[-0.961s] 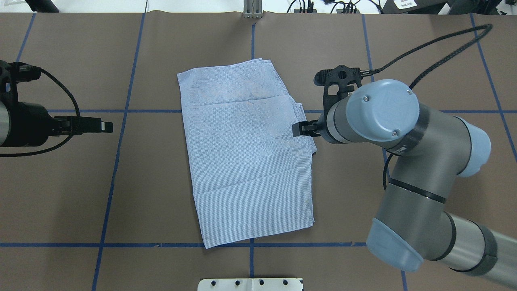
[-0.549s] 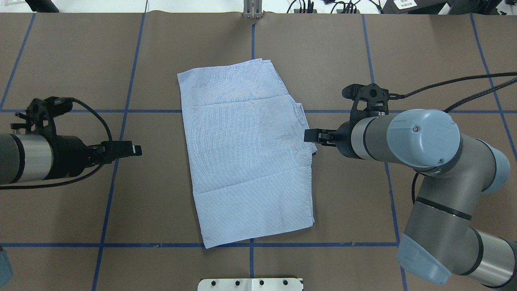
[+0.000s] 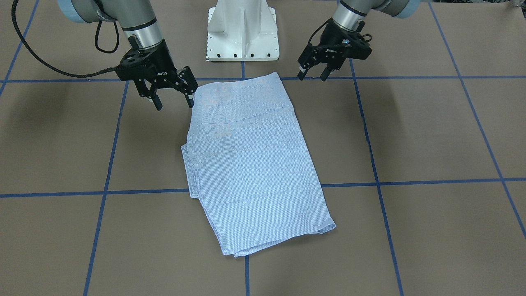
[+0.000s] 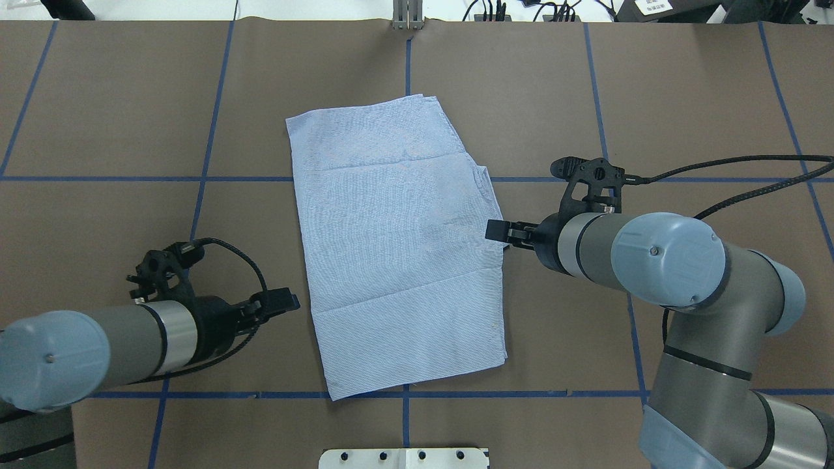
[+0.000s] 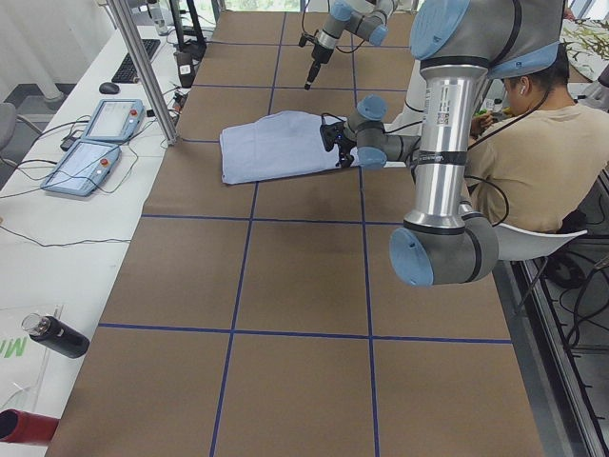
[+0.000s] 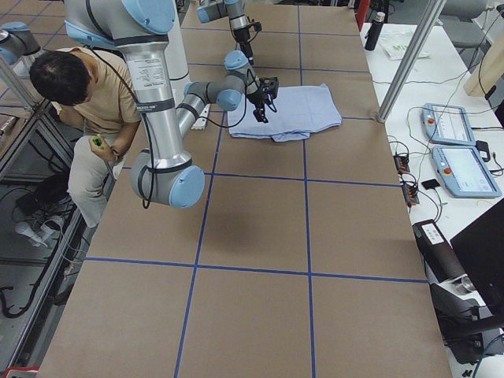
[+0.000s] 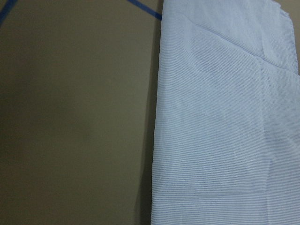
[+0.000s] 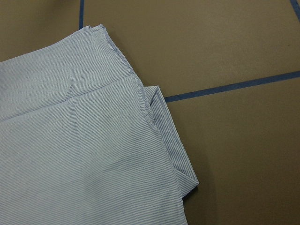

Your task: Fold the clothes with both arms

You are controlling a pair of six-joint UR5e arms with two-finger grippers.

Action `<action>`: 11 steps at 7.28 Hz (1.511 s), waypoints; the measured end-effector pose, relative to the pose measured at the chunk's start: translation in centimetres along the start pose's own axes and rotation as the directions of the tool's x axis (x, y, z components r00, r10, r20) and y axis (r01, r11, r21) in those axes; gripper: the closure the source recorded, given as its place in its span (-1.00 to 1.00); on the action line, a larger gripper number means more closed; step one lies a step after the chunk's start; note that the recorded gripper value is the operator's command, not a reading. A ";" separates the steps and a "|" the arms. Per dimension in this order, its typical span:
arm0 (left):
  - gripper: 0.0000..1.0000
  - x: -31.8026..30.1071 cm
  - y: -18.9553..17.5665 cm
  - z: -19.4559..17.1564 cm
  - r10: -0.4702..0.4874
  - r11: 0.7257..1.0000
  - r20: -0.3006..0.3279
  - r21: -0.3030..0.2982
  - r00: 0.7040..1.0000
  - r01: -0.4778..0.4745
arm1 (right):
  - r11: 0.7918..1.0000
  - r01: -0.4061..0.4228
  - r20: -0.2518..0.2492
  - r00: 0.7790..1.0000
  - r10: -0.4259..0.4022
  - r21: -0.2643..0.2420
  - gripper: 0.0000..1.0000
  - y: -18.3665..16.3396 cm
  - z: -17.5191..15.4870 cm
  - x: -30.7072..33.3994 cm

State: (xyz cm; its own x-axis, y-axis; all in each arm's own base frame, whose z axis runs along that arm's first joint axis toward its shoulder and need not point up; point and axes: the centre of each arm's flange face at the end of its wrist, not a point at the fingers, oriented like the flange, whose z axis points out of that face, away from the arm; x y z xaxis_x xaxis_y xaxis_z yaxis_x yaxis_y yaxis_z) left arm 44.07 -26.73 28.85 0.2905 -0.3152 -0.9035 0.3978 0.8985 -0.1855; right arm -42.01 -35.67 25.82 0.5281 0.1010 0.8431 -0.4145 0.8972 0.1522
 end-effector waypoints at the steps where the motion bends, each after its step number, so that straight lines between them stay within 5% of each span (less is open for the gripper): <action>1: -0.84 0.8 2.1 2.1 -0.026 1.000 0.030 -0.009 0.999 0.026 | 1.000 0.005 -0.002 1.000 -0.005 0.017 -0.99 0.6 0.2 -0.2; 3: -0.18 0.7 4.9 4.2 -0.057 0.998 0.067 -0.013 0.996 0.058 | 1.000 0.010 -0.002 1.000 -0.010 0.027 -0.99 1.2 0.3 -0.4; 4: -0.10 0.5 5.9 4.7 -0.077 0.997 0.075 -0.011 0.994 0.078 | 1.000 0.011 -0.002 1.000 -0.011 0.027 -0.99 1.3 0.3 -0.4; 11: -0.10 0.0 10.4 6.6 -0.071 0.995 0.104 -0.059 0.992 0.077 | 1.000 0.014 -0.002 1.000 -0.014 0.024 -0.99 1.6 0.4 -0.4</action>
State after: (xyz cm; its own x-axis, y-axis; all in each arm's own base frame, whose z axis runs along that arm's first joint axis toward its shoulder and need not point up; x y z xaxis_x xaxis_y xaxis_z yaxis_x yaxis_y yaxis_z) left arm 53.95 -19.36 29.42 0.3501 -0.4080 -0.8432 0.3667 0.8880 -0.2774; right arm -43.17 -34.48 25.88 0.5355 0.0898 0.8398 -0.4248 0.8880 0.1760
